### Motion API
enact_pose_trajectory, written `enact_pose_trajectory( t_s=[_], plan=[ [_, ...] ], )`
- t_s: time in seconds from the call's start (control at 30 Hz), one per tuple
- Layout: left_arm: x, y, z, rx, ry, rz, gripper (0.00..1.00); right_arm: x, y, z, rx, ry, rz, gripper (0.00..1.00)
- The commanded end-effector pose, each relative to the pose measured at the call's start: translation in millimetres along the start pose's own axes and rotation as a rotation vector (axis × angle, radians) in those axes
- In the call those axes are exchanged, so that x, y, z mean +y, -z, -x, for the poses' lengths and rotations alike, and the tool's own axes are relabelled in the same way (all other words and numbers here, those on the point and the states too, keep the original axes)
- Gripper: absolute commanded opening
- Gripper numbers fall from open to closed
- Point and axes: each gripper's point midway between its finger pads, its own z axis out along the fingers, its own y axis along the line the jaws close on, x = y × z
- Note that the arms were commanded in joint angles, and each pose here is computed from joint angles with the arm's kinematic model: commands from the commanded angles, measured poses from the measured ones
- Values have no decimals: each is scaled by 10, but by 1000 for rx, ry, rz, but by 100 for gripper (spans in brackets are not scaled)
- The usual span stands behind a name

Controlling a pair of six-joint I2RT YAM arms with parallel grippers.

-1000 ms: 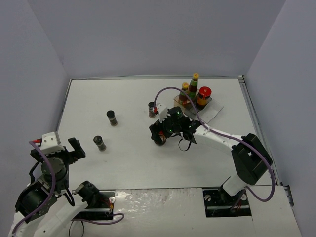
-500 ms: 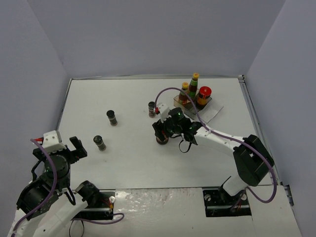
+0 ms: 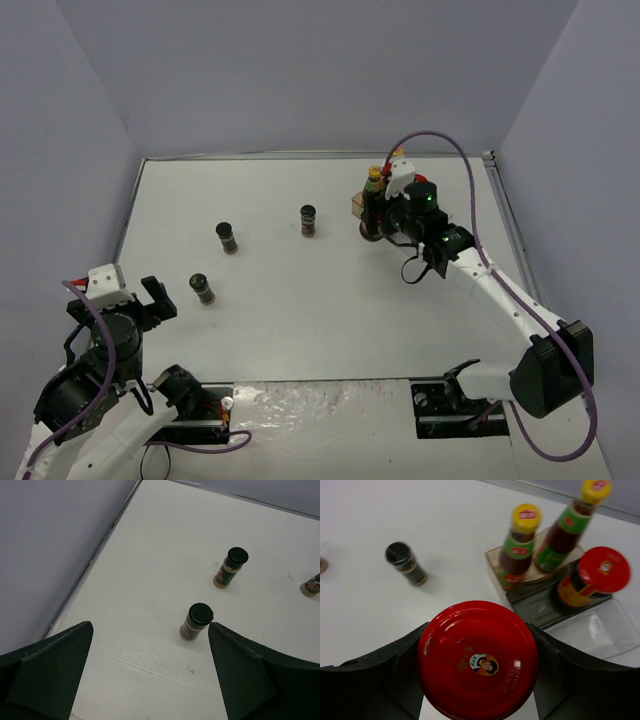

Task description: Organize the condiment bottles

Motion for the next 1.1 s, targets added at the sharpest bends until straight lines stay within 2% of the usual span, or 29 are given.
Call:
enact_pose_trajectory(
  t_s=[0.0, 0.27, 0.67, 1.07],
  plan=[
    [-33, -22, 107, -16, 21, 13, 97, -598, 45, 776, -227, -111, -153, 0],
    [-47, -24, 102, -12, 16, 7, 97, -1089, -250, 877, -276, -198, -254, 0],
    [-51, -25, 101, -12, 15, 5, 97, -1337, -615, 795, -299, -209, -341, 0],
    [-62, -34, 91, -5, 8, 6, 97, -1354, -982, 315, -175, -211, -336, 0]
  ],
)
